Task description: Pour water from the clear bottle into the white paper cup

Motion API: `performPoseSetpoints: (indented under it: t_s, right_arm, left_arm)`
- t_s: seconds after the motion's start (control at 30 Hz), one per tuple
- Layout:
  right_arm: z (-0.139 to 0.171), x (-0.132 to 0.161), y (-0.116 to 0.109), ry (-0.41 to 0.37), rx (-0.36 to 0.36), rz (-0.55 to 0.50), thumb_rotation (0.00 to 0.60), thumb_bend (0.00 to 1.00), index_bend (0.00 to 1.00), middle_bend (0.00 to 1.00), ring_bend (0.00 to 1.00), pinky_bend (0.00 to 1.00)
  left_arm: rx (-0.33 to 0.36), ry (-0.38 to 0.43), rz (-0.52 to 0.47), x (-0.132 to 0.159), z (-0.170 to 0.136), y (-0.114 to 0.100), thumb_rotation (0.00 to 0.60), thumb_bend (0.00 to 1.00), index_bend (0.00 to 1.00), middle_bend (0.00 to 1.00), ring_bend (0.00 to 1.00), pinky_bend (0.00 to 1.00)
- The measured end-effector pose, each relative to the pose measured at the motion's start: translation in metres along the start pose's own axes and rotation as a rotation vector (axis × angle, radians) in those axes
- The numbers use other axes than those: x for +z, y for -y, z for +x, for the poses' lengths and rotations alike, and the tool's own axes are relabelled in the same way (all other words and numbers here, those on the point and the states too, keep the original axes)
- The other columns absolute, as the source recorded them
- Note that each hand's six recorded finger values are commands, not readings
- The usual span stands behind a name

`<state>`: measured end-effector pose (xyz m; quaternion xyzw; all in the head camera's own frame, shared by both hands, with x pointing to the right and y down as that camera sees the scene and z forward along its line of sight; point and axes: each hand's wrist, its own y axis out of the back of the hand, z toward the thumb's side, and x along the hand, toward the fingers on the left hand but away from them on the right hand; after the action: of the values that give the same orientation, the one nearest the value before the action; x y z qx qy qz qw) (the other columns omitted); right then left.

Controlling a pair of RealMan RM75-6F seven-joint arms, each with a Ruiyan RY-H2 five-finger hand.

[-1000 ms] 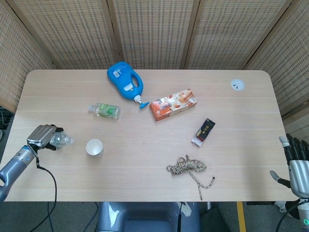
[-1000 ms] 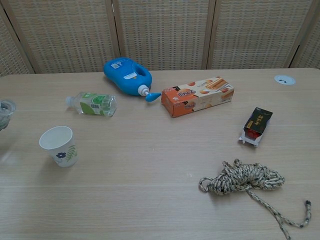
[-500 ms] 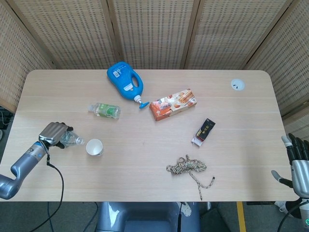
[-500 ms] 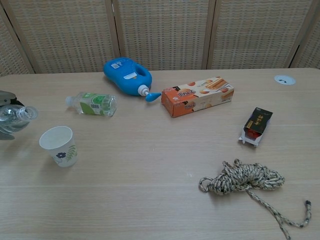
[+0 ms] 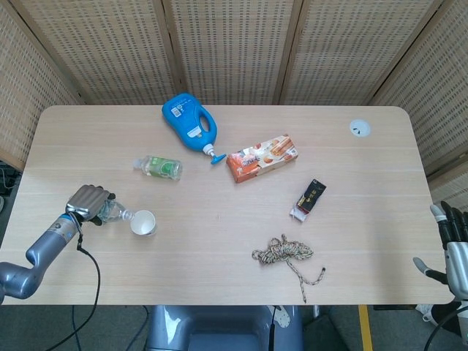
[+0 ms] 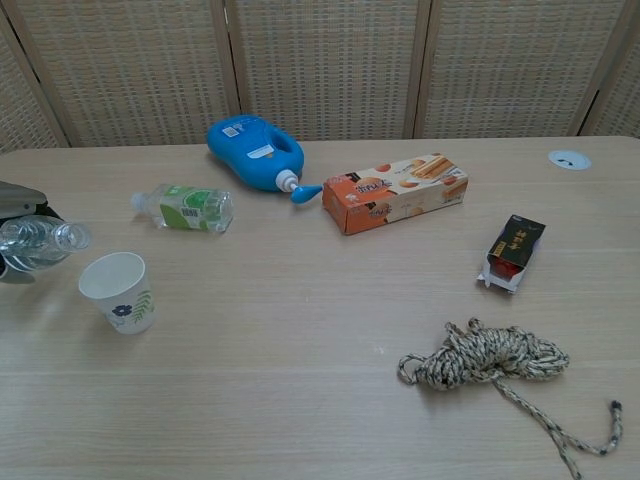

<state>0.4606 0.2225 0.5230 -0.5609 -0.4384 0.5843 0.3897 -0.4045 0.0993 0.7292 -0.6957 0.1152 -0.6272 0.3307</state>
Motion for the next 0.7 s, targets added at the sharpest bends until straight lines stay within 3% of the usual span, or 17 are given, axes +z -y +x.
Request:
performPoseSetpoints:
  t_s: [0.7]
  right_arm:
    - [0.001, -0.001, -0.001, 0.001, -0.003, -0.005, 0.6, 0.0, 0.0, 0.0, 0.0, 0.0]
  left_arm:
    - [-0.005, -0.048, 0.149, -0.015, -0.004, -0.001, 0.6, 0.47, 0.68, 0.51, 0.33, 0.35]
